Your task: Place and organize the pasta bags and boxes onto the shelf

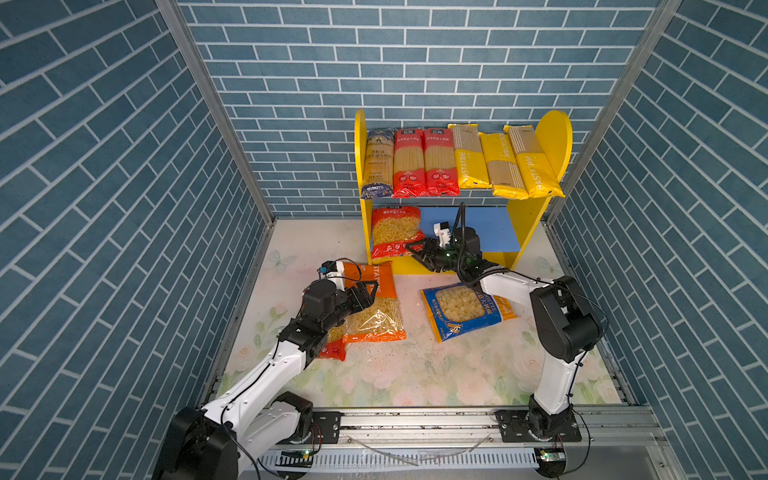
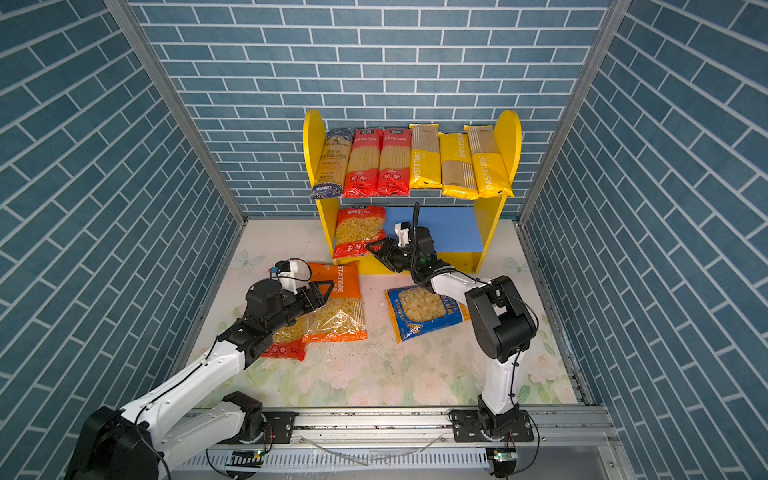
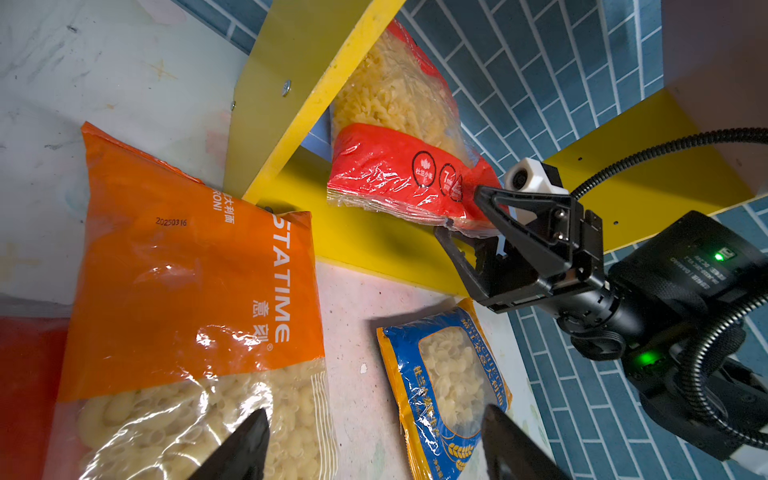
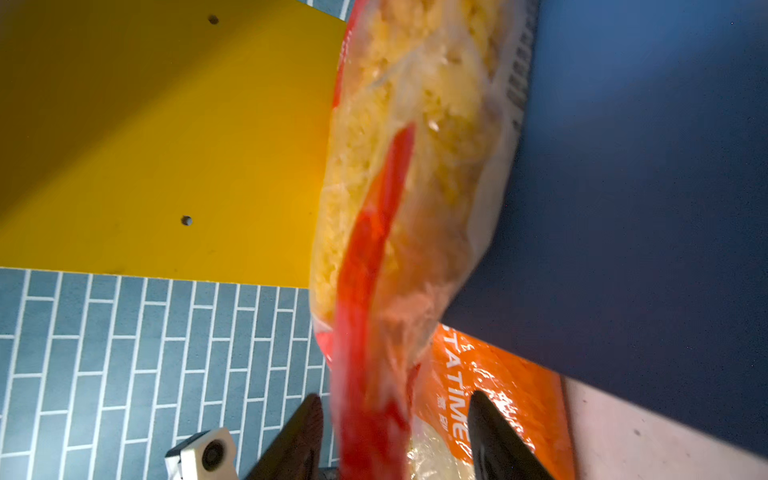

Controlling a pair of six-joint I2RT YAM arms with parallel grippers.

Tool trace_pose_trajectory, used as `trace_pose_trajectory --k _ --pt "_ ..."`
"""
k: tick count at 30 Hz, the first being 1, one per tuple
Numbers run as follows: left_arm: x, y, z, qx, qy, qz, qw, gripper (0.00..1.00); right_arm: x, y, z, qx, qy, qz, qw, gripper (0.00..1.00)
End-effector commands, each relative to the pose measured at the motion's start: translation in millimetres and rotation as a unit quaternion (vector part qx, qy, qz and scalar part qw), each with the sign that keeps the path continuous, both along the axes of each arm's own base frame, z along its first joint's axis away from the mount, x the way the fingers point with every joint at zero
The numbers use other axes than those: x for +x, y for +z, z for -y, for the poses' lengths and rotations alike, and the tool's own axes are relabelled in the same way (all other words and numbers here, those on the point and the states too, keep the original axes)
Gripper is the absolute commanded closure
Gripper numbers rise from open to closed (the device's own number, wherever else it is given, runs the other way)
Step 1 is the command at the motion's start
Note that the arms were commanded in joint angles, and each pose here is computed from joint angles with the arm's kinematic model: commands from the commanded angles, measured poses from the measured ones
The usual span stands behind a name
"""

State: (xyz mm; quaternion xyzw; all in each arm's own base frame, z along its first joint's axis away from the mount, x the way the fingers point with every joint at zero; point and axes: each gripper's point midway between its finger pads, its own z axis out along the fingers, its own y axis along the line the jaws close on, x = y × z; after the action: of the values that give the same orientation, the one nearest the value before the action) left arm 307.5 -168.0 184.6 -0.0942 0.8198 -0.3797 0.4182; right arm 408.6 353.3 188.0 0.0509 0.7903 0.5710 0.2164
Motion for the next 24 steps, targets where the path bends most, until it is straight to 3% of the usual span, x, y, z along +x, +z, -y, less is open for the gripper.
trace_pose_trajectory --k 1,7,11,15,20,24 --pt "-3.0 -4.0 -3.7 0.014 0.001 0.002 1.0 0.19 -8.4 24.7 7.0 0.022 -0.013 0.026 0.999 0.4" --pt "-3.7 -5.9 -30.8 0.036 0.032 -0.004 0.999 0.19 -31.0 20.6 17.8 0.027 -0.026 0.018 0.999 0.39" --pt "-6.8 -16.8 -71.9 0.079 0.096 -0.041 0.991 0.19 -62.0 -1.2 13.3 -0.024 -0.019 -0.001 1.0 0.42" --pt "-27.0 -46.8 -138.2 0.146 0.222 -0.13 0.955 0.16 -106.3 -29.5 -6.9 -0.126 0.03 0.011 0.992 0.43" --pt "-52.0 -73.8 -182.7 0.133 0.317 -0.178 0.922 0.15 -156.8 -51.9 -50.2 -0.238 0.128 0.057 0.961 0.44" --pt "-61.3 -80.3 -206.7 0.129 0.364 -0.188 0.903 0.15 -189.5 -60.4 -108.3 -0.28 0.203 0.105 0.932 0.44"
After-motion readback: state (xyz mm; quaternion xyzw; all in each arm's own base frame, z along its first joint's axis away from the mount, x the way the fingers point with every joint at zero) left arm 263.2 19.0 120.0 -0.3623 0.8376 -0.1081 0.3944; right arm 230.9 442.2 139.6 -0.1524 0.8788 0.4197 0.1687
